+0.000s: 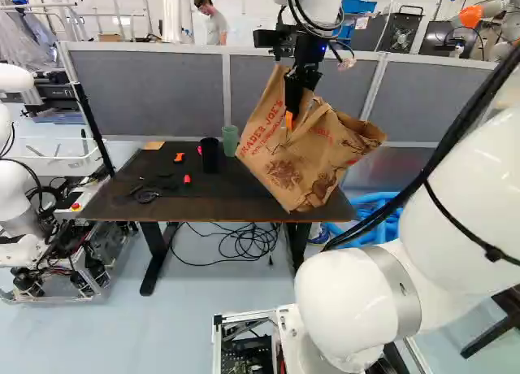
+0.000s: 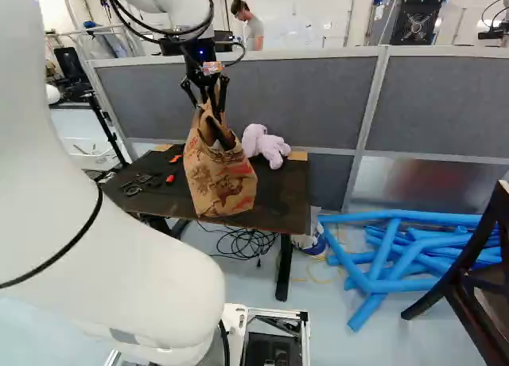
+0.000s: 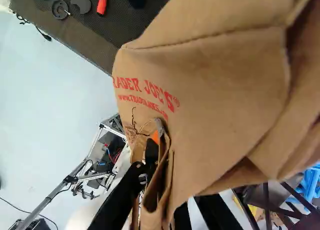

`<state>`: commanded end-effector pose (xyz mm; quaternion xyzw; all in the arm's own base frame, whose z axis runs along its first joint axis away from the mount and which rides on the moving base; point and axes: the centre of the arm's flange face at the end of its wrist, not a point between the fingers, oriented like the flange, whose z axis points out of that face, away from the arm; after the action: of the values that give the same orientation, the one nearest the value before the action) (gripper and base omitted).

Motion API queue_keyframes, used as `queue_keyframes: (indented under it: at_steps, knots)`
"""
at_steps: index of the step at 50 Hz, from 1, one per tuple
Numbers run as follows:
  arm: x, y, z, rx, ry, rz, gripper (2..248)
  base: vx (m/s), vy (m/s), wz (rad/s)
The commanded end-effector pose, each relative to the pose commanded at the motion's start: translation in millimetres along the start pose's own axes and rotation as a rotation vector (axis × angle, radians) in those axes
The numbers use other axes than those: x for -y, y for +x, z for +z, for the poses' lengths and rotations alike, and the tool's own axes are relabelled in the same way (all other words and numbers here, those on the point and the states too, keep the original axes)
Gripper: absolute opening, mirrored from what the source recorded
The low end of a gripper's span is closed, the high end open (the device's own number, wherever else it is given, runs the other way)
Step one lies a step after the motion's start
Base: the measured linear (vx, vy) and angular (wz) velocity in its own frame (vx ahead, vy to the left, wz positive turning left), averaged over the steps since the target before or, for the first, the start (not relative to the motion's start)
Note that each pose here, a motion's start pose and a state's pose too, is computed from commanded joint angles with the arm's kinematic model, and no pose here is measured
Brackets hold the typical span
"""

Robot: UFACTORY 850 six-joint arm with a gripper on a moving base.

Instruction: Pick up the bag on the ground and place it on the table

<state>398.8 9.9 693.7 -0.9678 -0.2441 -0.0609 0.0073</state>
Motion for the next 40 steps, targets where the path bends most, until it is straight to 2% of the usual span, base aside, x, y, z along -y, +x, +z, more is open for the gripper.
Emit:
queue_keyframes:
  at_steps: [40]
  knots:
    - [-38.1, 34.4, 4.0, 0.005, -0.003, 0.040, 23, 0.000, 0.000, 0.000]
